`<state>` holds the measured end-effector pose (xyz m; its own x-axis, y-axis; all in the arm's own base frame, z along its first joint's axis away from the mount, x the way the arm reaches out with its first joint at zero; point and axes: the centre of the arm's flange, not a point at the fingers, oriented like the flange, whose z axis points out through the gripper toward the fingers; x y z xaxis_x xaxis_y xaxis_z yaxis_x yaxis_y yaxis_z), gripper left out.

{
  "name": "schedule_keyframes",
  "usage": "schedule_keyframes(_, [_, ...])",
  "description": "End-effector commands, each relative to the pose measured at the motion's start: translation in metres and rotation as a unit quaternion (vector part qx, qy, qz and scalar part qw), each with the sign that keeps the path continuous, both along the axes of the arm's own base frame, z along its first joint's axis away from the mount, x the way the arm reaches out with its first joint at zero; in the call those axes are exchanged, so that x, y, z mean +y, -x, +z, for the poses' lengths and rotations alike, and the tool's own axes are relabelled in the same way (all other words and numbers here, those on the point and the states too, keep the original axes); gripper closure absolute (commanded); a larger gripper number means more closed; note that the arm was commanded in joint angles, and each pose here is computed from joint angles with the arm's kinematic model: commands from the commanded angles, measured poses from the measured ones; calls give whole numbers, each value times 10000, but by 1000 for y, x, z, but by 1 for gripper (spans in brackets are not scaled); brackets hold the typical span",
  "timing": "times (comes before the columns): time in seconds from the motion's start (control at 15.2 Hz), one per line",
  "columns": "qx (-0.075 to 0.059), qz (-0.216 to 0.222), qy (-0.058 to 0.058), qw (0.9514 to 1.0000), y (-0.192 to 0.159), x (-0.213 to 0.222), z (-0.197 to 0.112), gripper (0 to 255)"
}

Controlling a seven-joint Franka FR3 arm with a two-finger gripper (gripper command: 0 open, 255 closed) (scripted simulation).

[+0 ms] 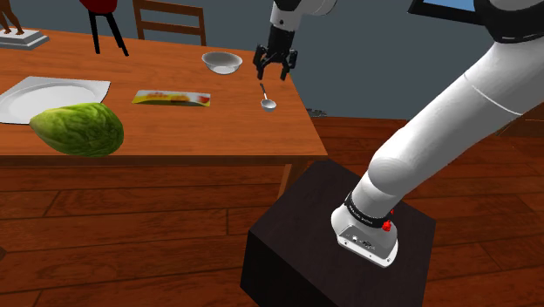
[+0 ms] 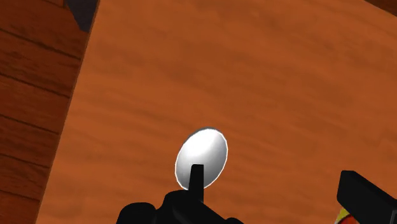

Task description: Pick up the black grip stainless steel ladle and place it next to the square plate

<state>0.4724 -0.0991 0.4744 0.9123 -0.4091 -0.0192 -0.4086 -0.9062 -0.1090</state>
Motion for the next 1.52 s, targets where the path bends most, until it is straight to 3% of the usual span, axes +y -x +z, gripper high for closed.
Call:
schedule_keyframes(0.0, [-2, -260, -2, 9997, -14, -15, -15, 0])
schedule_keyframes(0.33, [6, -888, -17, 9961, -49, -55, -53, 0])
schedule_keyframes(0.73, [16, -1636, -34, 9865, -83, -108, -98, 0])
schedule_keyframes(1.25, [16, -1669, -35, 9860, -87, -106, -140, 0])
schedule_keyframes(1.45, [16, -1669, -35, 9860, -87, -106, -140, 0])
